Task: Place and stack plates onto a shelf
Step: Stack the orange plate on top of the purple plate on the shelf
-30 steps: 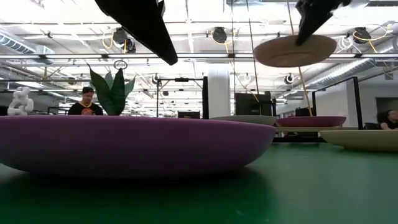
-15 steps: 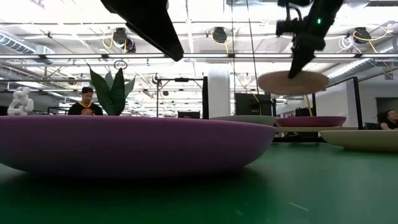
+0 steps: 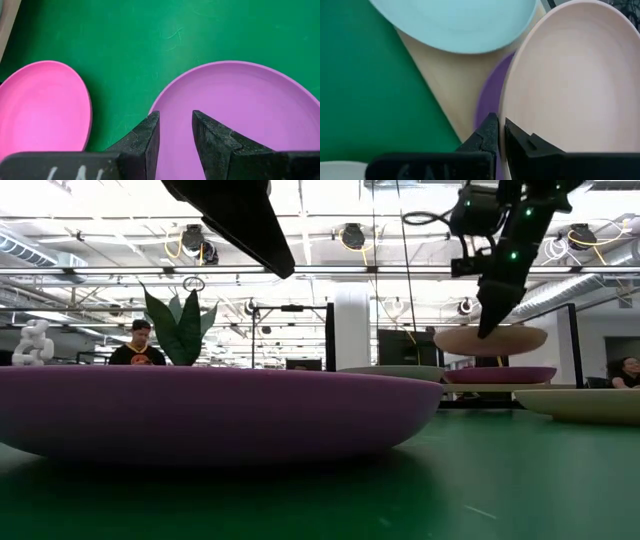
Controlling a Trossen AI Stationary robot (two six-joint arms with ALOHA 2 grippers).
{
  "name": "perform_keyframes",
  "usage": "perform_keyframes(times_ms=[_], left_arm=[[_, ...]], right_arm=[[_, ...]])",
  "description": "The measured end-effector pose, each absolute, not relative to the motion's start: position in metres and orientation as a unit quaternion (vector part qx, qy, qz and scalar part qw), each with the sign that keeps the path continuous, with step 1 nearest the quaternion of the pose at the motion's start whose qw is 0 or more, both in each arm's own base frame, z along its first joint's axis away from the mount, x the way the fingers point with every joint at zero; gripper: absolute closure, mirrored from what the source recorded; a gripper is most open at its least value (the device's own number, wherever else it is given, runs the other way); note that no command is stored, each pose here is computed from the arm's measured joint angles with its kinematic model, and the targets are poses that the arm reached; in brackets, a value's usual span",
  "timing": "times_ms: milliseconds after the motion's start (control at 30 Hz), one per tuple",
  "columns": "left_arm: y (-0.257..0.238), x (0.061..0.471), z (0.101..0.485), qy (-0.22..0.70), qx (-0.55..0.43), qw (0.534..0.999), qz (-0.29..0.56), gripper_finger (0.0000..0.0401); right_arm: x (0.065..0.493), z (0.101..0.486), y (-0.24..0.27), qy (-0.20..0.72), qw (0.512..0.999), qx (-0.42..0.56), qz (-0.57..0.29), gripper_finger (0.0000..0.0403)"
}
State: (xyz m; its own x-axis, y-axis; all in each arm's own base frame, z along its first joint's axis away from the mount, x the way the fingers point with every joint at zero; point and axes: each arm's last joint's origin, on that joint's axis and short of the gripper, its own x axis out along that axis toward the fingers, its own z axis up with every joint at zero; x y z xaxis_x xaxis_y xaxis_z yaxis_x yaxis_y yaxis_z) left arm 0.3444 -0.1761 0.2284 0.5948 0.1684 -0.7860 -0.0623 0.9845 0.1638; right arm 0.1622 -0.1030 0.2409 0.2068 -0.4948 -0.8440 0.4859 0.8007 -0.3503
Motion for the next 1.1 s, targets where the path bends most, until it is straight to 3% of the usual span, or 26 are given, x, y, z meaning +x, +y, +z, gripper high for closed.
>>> perform_keyframes(times_ms=[367, 1100], left_arm=[[-0.176, 0.344, 0.228, 0.445, 0.059, 0.891, 0.065, 0.0281], [-0.176, 0.344, 0.228, 0.445, 0.059, 0.891, 0.065, 0.0281]], right_arm=[[0.154, 0.221, -0.110, 0.552, 0.774, 0.019, -0.311, 0.0397], [0.153, 0.220, -0.109, 0.556, 0.771, 0.021, -0.311, 0.0393]])
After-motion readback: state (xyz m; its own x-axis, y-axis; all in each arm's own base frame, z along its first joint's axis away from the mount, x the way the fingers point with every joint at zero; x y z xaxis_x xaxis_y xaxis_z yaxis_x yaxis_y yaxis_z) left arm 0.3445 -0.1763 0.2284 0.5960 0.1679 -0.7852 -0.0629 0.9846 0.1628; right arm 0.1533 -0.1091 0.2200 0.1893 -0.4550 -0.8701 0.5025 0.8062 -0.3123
